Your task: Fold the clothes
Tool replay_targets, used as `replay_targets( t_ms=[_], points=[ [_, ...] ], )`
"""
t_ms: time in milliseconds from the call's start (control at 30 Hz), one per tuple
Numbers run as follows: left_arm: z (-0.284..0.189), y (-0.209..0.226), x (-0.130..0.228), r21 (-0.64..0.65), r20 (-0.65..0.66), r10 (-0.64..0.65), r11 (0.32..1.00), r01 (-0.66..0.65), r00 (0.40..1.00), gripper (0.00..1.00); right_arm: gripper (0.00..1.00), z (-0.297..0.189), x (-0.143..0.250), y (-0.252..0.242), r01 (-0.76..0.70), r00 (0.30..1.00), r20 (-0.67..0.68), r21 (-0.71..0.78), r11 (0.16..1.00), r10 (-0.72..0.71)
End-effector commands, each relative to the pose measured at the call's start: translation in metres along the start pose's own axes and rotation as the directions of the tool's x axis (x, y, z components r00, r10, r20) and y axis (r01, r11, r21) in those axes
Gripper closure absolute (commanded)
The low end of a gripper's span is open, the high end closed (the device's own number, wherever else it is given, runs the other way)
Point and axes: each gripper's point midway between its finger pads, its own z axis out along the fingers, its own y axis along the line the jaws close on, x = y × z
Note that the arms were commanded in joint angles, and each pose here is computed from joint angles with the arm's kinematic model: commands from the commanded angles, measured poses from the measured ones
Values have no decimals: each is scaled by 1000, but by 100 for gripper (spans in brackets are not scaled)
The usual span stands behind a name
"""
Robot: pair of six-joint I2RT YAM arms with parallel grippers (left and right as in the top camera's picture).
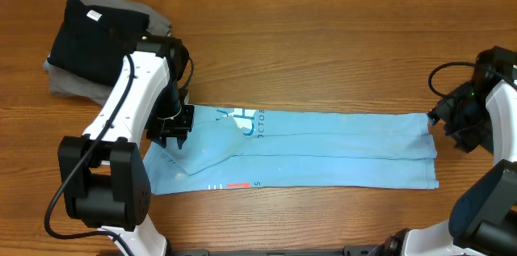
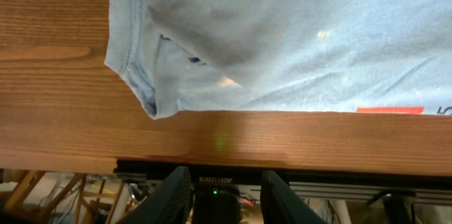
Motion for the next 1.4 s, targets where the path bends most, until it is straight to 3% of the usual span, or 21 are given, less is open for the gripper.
replay_targets(
  t_ms=[0, 133, 300, 633, 767, 800, 833, 1000, 1167, 1367],
  points=[
    [2, -1, 0, -5, -2, 33, 999, -33, 999, 65, 22, 5, -6, -3, -21, 999, 23, -15, 1000, 22],
    [1, -2, -9, 0, 32, 32, 1000, -32, 999, 67, 14, 21, -13, -6, -50, 999, 4, -89, 995, 51],
    [-5, -12, -17, 54, 91, 52, 997, -57, 994, 69, 12, 39, -15, 7, -8, 996, -83, -354, 935, -23],
    [-71, -26, -25, 143, 380, 63, 982, -126, 923, 64, 5, 91, 14, -7, -53, 981, -194, -331, 942, -13],
    [-100, -24, -20, 143, 485, 54, 980, -140, 873, 58, 6, 99, 26, 6, -45, 977, -206, -422, 905, -47],
    [-106, -23, -18, 142, 504, 52, 980, -142, 862, 58, 11, 101, 29, 6, -49, 976, -212, -422, 905, -46],
    [-113, -23, -14, 142, 532, 49, 979, -146, 845, 57, 28, 103, 33, 5, -52, 974, -221, -420, 906, -46],
    [-119, -19, -9, 129, 555, 46, 982, -141, 831, 56, 72, 96, 41, 18, -28, 968, -228, -510, 860, -104],
    [-119, -16, -10, 113, 555, 47, 985, -132, 831, 57, 96, 85, 41, 23, -20, 963, -236, -544, 839, -130],
    [-116, -8, -8, 65, 546, 65, 991, -120, 835, 58, 96, 31, -4, 18, 21, 988, -119, -535, 844, -101]
  ],
)
